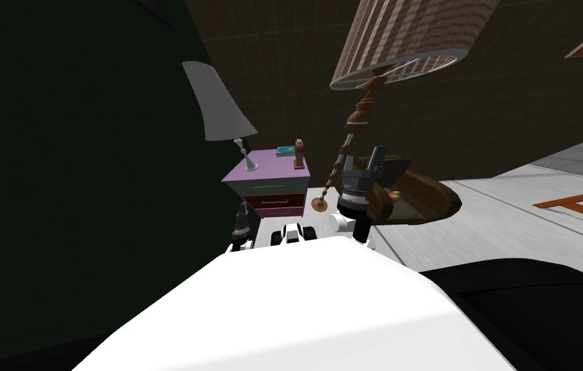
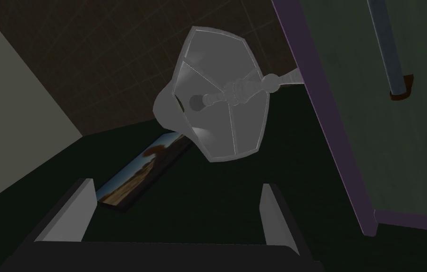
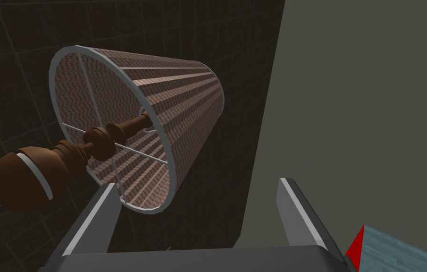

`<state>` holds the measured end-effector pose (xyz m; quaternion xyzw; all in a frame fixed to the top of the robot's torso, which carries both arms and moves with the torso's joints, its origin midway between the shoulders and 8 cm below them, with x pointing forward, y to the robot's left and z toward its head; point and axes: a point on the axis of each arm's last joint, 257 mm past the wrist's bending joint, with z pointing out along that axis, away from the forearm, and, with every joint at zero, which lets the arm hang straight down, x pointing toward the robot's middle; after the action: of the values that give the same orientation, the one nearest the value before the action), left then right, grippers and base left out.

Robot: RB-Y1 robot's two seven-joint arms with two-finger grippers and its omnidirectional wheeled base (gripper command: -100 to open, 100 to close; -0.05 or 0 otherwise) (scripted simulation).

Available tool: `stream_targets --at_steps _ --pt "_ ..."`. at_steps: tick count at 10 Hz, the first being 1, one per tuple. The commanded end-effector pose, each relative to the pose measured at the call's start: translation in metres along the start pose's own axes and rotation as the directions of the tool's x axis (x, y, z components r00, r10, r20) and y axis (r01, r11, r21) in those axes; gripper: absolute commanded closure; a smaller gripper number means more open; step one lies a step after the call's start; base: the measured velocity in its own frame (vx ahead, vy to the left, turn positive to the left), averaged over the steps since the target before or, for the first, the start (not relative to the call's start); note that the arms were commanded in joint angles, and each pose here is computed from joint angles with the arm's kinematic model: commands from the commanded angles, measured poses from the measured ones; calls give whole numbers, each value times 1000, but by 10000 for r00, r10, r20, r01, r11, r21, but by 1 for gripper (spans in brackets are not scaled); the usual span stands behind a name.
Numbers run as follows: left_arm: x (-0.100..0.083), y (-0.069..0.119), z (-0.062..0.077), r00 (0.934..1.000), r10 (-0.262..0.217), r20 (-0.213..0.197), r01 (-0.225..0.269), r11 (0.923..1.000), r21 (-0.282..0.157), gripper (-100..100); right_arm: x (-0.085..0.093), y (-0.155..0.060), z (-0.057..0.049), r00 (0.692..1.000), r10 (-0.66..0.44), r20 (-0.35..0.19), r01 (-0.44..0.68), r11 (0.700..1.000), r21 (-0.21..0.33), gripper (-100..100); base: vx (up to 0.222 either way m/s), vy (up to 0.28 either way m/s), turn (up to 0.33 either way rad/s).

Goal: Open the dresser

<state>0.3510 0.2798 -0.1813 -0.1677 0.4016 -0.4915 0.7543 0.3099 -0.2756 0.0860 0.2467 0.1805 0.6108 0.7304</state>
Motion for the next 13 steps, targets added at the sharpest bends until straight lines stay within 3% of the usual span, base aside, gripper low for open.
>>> stream_targets --at_steps 1,2,13 --pt "7 6 -12 10000 73 -46 -74 9999 -73 -100 0 0 0 10000 0 0 0 10000 0 0 108 -27 -25" --pt "10 12 -18 9999 56 -111 -60 9996 -281 -100 0 0 0 10000 1 0 -1 10000 -1 0 82 -12 -18" --pt "42 31 -64 9999 23 -171 -38 9962 -873 -100 0 0 0 10000 1 0 -1 10000 -1 0 92 -1 -28"
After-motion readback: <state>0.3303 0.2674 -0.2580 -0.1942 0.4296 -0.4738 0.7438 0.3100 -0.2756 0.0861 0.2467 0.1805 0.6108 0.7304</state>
